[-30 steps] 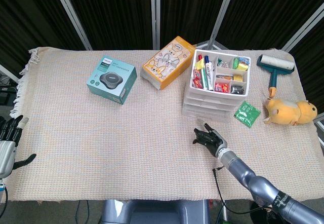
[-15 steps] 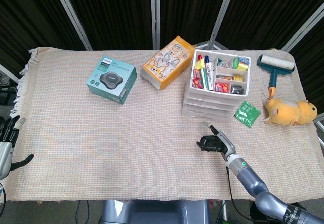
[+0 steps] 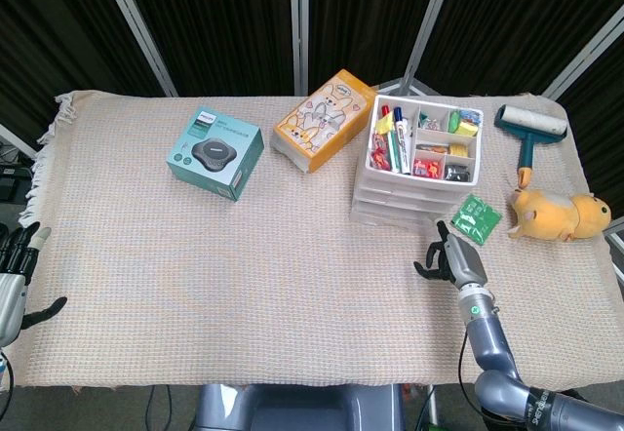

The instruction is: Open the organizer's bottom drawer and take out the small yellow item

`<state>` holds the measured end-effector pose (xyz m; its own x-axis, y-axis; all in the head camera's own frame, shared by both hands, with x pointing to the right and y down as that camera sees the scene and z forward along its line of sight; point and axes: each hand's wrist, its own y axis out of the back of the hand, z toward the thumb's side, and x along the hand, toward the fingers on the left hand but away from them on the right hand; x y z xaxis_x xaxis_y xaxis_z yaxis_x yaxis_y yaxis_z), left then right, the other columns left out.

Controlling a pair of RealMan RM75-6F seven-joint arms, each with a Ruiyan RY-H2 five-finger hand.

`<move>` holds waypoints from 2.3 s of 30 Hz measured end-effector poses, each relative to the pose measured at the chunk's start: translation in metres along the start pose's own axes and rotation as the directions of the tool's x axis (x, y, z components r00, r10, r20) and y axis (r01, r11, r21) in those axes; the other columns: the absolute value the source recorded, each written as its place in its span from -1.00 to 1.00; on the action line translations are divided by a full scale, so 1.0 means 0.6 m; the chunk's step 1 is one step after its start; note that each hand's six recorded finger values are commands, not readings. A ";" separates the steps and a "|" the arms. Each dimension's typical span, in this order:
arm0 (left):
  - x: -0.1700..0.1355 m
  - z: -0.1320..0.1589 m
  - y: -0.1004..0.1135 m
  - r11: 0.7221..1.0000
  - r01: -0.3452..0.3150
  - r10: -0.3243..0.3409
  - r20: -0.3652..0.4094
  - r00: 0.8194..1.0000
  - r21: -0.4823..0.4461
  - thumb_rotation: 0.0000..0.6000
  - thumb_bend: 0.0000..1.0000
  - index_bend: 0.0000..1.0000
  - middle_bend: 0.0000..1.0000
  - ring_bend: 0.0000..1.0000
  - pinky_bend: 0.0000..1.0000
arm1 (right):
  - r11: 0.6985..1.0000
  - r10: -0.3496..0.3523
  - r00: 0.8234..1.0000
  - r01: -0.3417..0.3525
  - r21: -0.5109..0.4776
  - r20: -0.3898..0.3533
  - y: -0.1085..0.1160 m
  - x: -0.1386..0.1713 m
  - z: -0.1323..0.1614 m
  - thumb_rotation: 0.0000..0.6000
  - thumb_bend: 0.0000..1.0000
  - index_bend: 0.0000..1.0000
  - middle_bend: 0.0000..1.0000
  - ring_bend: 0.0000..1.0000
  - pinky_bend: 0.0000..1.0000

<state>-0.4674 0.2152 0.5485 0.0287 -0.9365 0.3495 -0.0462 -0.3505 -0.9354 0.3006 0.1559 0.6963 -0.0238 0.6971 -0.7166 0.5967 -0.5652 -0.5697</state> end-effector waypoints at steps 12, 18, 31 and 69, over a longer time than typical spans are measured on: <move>0.000 -0.001 0.000 1.000 0.000 0.000 0.000 1.000 -0.001 1.00 -0.70 -1.00 -1.00 -1.00 -1.00 | 1.000 -0.007 1.000 0.007 0.005 0.015 -0.017 -0.020 0.000 1.00 -0.53 -0.67 0.37 0.50 0.04; 0.000 -0.002 -0.001 1.000 0.001 -0.001 -0.001 1.000 0.000 1.00 -0.69 -1.00 -1.00 -1.00 -1.00 | 1.000 -0.002 1.000 0.002 0.006 0.016 -0.024 -0.028 0.004 1.00 -0.53 -0.54 0.37 0.50 0.05; 0.001 -0.004 -0.003 1.000 0.010 -0.010 -0.001 1.000 -0.004 1.00 -0.70 -1.00 -1.00 -1.00 -1.00 | 1.000 0.007 0.999 -0.007 -0.003 0.034 -0.037 -0.036 0.001 1.00 -0.50 -0.23 0.37 0.50 0.05; -0.002 0.002 -0.004 1.000 0.010 -0.010 0.007 1.000 0.001 1.00 -0.69 -1.00 -1.00 -1.00 -1.00 | 0.994 0.106 0.994 -0.105 0.028 -0.030 -0.067 0.069 -0.015 1.00 -0.54 -0.33 0.36 0.49 0.05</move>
<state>-0.4662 0.2171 0.5500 0.0365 -0.9330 0.3581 -0.0452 -0.3595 -0.9321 0.2827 0.2116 0.6934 0.0631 0.6463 -0.7605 0.5730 -0.6473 -0.5026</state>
